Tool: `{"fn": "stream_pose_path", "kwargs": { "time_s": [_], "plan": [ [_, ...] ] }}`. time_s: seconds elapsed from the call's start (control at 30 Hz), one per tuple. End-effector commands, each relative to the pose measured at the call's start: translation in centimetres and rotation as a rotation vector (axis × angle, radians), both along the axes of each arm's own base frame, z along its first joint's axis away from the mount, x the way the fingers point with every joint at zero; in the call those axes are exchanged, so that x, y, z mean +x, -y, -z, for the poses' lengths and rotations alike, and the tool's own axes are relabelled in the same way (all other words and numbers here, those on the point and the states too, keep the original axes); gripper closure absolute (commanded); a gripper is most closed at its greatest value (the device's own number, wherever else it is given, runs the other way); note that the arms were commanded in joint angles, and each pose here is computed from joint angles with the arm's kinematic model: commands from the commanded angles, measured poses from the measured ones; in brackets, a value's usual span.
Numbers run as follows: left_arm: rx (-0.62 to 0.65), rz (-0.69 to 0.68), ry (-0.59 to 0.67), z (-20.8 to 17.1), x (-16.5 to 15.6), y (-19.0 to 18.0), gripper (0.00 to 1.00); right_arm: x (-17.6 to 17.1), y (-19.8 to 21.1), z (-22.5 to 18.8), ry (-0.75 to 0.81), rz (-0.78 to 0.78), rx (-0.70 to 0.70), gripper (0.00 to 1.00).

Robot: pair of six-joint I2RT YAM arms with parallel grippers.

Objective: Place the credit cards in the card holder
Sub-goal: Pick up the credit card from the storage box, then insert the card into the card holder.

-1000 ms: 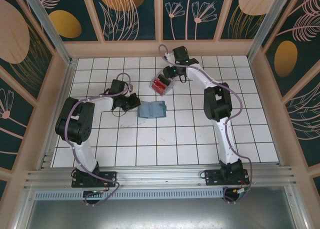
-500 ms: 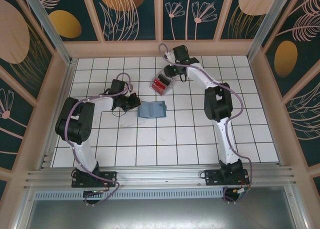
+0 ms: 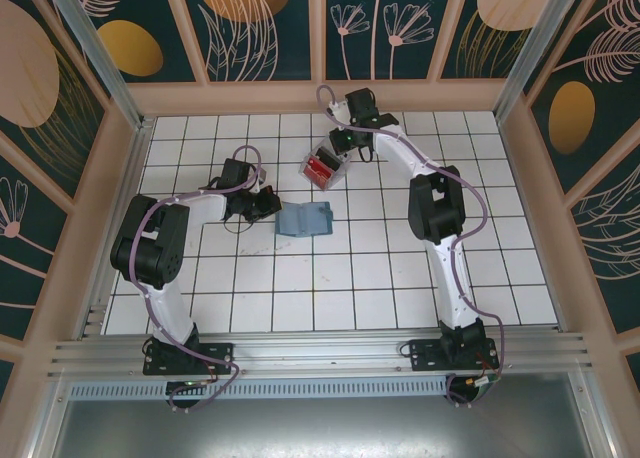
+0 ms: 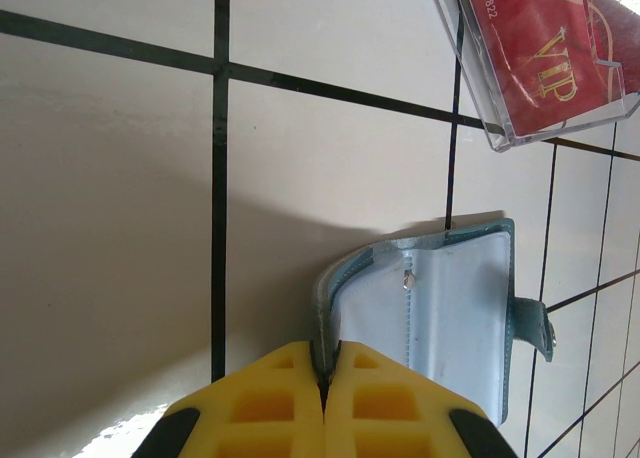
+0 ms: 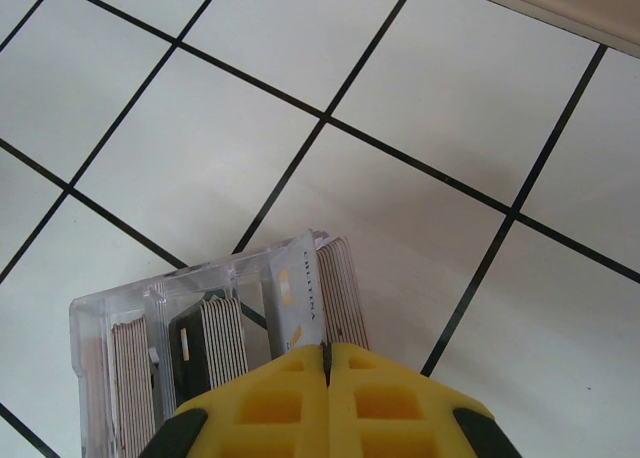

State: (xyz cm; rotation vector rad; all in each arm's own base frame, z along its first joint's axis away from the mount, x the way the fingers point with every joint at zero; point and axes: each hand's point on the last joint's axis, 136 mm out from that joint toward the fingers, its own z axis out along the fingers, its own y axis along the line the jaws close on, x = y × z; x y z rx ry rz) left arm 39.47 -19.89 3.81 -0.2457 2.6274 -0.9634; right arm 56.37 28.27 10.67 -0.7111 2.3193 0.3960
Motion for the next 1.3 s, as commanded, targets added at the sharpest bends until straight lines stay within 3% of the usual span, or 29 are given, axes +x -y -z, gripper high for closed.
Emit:
{"fn": "stream_pose_path", "kwargs": {
  "time_s": [0.0,0.6,0.87,1.07,1.27],
  "plan": [
    [-0.011,0.01,0.004,0.0,0.3,0.6,1.0,0.0,-0.2,-4.3,0.054,-0.012,0.041,1.0],
    [-0.011,0.009,0.006,0.1,0.2,0.6,1.0,-0.8,0.6,-8.0,-0.029,-0.063,0.345,1.0],
    [-0.013,-0.004,-0.004,0.8,-0.2,0.4,1.0,-2.5,1.2,-11.2,-0.073,-0.11,0.558,1.0],
    [-0.077,-0.026,0.007,0.6,-1.3,0.5,1.0,-9.1,0.6,-11.4,-0.203,-0.138,0.772,1.0],
    [-0.127,-0.078,0.016,0.9,-2.5,0.2,1.0,-18.7,-1.1,-6.4,-0.374,-0.049,0.878,1.0]
  ]
}}
